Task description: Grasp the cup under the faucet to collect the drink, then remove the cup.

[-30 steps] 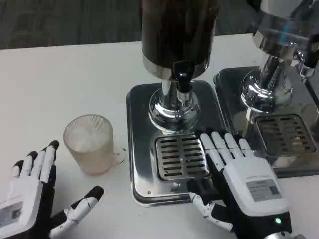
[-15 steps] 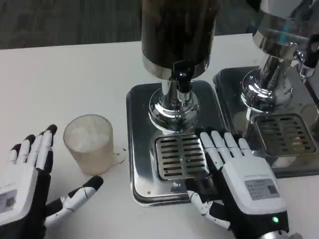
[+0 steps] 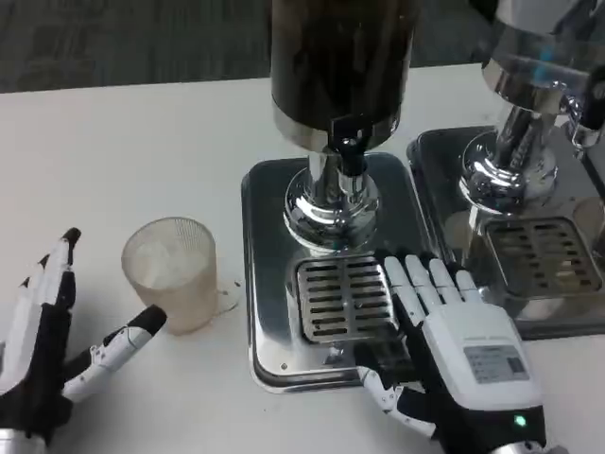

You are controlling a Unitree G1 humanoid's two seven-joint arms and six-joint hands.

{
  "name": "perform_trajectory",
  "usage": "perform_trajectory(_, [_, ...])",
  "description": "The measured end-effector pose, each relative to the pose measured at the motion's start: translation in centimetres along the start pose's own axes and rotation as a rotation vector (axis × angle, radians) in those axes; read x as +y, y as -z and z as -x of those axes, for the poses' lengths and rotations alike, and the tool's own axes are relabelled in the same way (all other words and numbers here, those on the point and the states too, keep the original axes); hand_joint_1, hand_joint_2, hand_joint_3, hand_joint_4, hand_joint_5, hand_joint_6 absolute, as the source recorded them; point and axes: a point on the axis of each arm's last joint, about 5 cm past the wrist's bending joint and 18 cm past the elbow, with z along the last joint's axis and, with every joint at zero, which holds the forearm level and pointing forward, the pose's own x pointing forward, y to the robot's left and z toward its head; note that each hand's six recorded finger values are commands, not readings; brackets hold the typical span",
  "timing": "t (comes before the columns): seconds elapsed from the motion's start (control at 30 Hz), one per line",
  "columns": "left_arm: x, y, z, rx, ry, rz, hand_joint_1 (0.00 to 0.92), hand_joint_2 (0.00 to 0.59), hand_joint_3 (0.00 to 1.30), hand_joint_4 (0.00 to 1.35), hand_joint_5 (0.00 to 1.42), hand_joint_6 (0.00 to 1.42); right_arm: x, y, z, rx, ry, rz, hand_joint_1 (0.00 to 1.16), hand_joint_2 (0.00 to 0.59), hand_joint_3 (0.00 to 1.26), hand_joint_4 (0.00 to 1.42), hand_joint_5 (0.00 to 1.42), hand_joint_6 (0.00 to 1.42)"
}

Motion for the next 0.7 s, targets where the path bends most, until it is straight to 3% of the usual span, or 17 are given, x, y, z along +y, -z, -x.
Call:
perform_trajectory(0.2, [-1.1, 0.17, -0.5, -0.066, 0.014, 0.042, 0.068, 0.000, 0.00, 0.00, 0.00, 0.00, -0.02, 0.06, 0.0, 0.004, 0.001, -0.001, 0.36, 0.431, 0.01, 0.00, 0.00, 0.00])
perform_trajectory(0.47, [-2.3, 0.27, -1.4, -0.051, -0.003, 0.059, 0.186, 0.017, 0.00, 0.00, 0.00, 0.00, -0.16, 0.39, 0.0, 0.009, 0.001, 0.006, 0.36, 0.424, 0.01, 0.00, 0.00, 0.00])
perform_trajectory(0.7, [-3.0, -0.05, -2.4, -0.061, -0.021, 0.036, 0.205, 0.023, 0.00, 0.00, 0.01, 0.00, -0.28, 0.51, 0.0, 0.010, 0.000, 0.008, 0.37, 0.414, 0.01, 0.00, 0.00, 0.00])
